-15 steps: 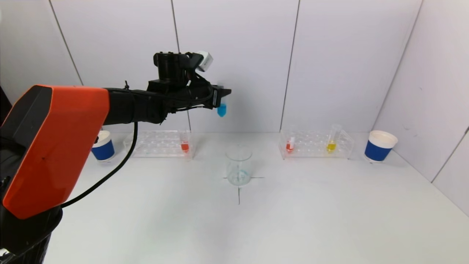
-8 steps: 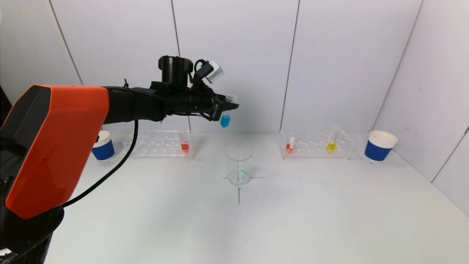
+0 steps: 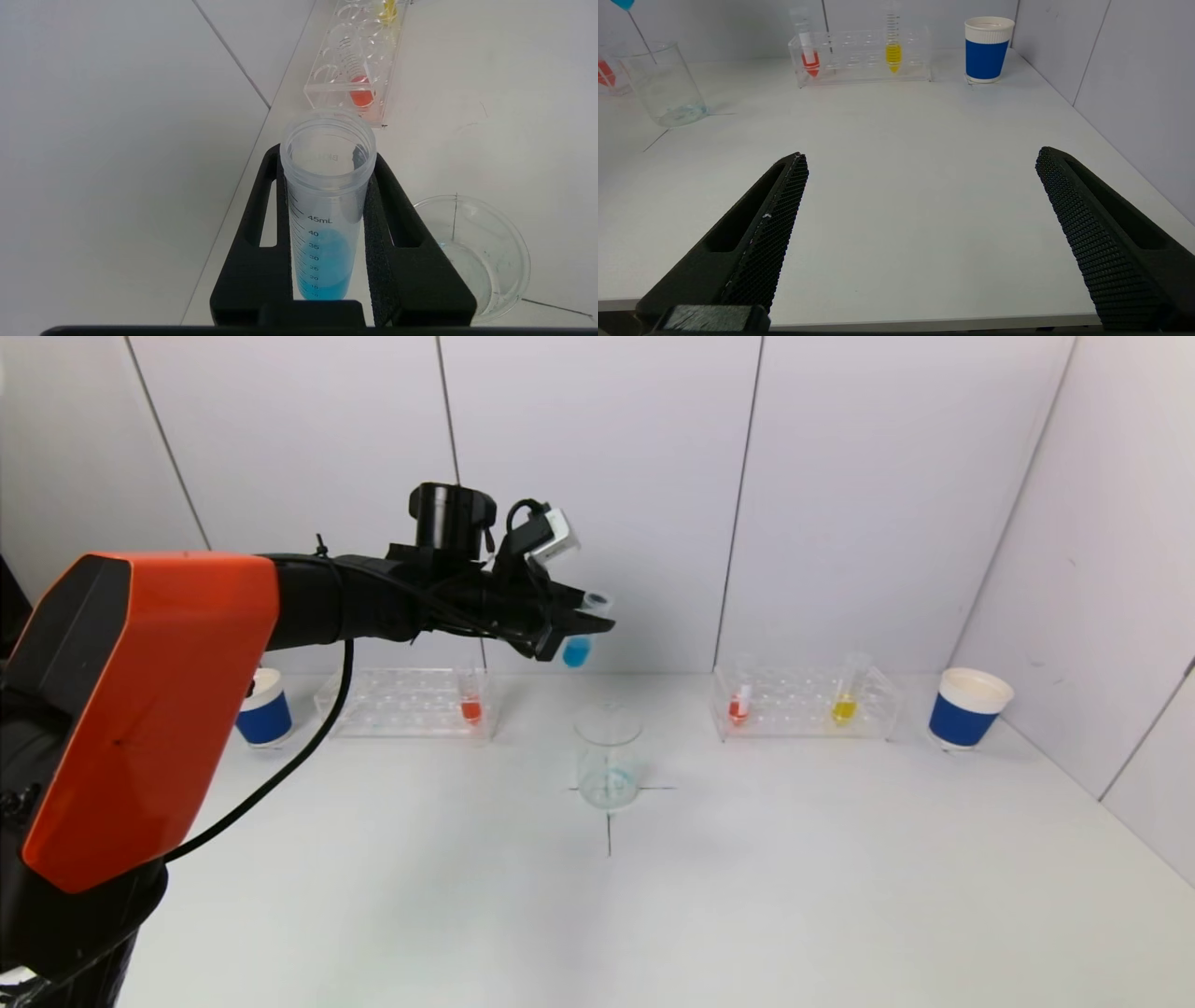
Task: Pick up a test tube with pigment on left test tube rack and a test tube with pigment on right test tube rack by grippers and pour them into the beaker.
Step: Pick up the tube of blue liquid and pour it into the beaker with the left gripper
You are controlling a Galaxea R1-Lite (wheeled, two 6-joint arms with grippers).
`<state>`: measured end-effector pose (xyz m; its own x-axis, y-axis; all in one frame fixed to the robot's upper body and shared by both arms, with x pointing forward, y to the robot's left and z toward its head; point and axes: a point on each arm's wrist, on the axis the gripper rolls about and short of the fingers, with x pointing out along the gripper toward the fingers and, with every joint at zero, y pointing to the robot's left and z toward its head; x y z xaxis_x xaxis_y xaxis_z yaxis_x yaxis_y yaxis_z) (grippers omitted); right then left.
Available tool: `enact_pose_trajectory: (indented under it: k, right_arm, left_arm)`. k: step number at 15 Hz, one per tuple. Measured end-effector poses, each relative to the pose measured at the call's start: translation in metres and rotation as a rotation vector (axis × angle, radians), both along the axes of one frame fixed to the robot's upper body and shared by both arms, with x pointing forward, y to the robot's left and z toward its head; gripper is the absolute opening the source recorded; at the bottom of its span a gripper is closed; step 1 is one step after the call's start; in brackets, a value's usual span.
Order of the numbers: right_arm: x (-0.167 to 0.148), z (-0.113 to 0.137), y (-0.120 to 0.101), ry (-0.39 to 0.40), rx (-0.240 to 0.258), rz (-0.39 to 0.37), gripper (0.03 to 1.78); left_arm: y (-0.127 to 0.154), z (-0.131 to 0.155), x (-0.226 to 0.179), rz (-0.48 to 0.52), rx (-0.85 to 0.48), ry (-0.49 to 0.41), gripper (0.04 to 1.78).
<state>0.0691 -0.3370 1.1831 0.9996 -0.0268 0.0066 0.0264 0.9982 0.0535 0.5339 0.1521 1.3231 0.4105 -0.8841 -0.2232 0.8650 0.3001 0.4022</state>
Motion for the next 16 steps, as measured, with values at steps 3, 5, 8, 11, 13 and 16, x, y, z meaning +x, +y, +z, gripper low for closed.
enact_pose_trajectory:
  k: [3, 5, 8, 11, 13, 16]
  right_arm:
    - [0.000, 0.000, 0.000, 0.000, 0.000, 0.000, 1.77]
    - [0.000, 0.000, 0.000, 0.000, 0.000, 0.001, 1.77]
    - [0.000, 0.000, 0.000, 0.000, 0.000, 0.000, 1.77]
    - [0.000, 0.000, 0.000, 0.000, 0.000, 0.000, 1.77]
    - [0.000, 0.000, 0.000, 0.000, 0.000, 0.001, 1.77]
    - [0.000, 0.000, 0.000, 0.000, 0.000, 0.001, 1.77]
  left_arm:
    - [0.010, -0.004, 0.005, -0.053, 0.035, -0.095, 0.45]
    - [0.013, -0.005, 0.007, -0.072, 0.040, -0.120, 0.45]
    - [0.016, -0.005, 0.007, -0.101, 0.065, -0.191, 0.45]
    - [0.016, -0.007, 0.007, -0.129, 0.098, -0.264, 0.45]
    - [0.018, -0.010, 0.008, -0.146, 0.132, -0.326, 0.45]
    - [0.018, -0.014, 0.009, -0.169, 0.173, -0.404, 0.45]
